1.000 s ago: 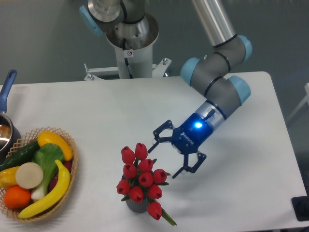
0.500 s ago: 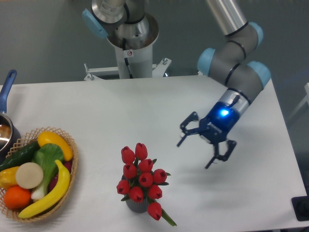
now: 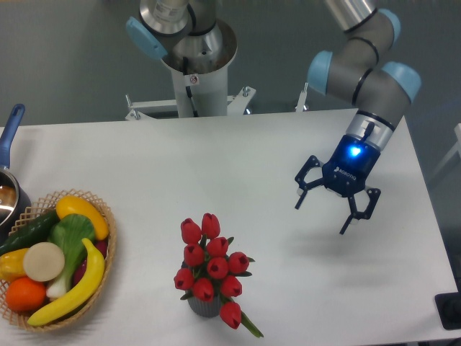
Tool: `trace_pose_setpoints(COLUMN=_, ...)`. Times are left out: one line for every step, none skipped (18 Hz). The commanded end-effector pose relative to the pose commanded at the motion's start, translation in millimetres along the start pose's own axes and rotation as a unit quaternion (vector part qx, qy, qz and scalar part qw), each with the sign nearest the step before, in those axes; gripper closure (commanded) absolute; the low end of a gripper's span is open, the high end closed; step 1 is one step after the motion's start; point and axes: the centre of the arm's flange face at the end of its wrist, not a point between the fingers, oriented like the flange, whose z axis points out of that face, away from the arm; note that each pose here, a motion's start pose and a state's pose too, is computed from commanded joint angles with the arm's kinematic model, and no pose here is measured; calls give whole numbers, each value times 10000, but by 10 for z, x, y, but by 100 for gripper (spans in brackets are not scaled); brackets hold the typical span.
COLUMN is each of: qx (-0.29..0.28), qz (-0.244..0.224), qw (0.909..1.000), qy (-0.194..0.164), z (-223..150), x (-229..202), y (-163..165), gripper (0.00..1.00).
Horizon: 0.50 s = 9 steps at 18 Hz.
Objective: Insert the flowers into the vase
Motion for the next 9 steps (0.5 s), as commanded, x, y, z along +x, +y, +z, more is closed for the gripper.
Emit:
trace_pose_setpoints(qx=-225, qz=7, qw=9997, qy=-54, z=-18, x=-25, y=29, gripper=0)
trace_pose_setpoints(qx=-416, qz=39, qw=9991, qy=-116, z=-45, x=-51, y=33, gripper=0)
trace_pose_setpoints(qx=-607, qz=87, qw=9979, qy=-184, z=-76, x=-87, y=46, gripper=0)
trace_pose_setpoints(qx=-832, qz=209, qw=9960, qy=-246, z=-108, x=-143, y=29, gripper=0)
trace_pose_setpoints(qx=-1056, qz=451, qw=9931, qy=-236, z=-72, x=-138, y=-6, gripper=0)
trace_pose_setpoints(qx=-1314, qz=726, qw=9884, qy=-212, z=-34, x=-133, y=-8, gripper=0)
trace_pose_setpoints(qx=-1595, qz=888, qw=9829, qy=-232, z=-40, x=-148, y=5, gripper=0)
trace_pose_setpoints(qx=-1852, qz=936, qw=9779, qy=-251, z=-45, x=-151, y=18, gripper=0)
trace_pose_setpoints(qx=-2063, qz=955, qw=9735, qy=-256, z=-40, x=-143, y=31, gripper=0)
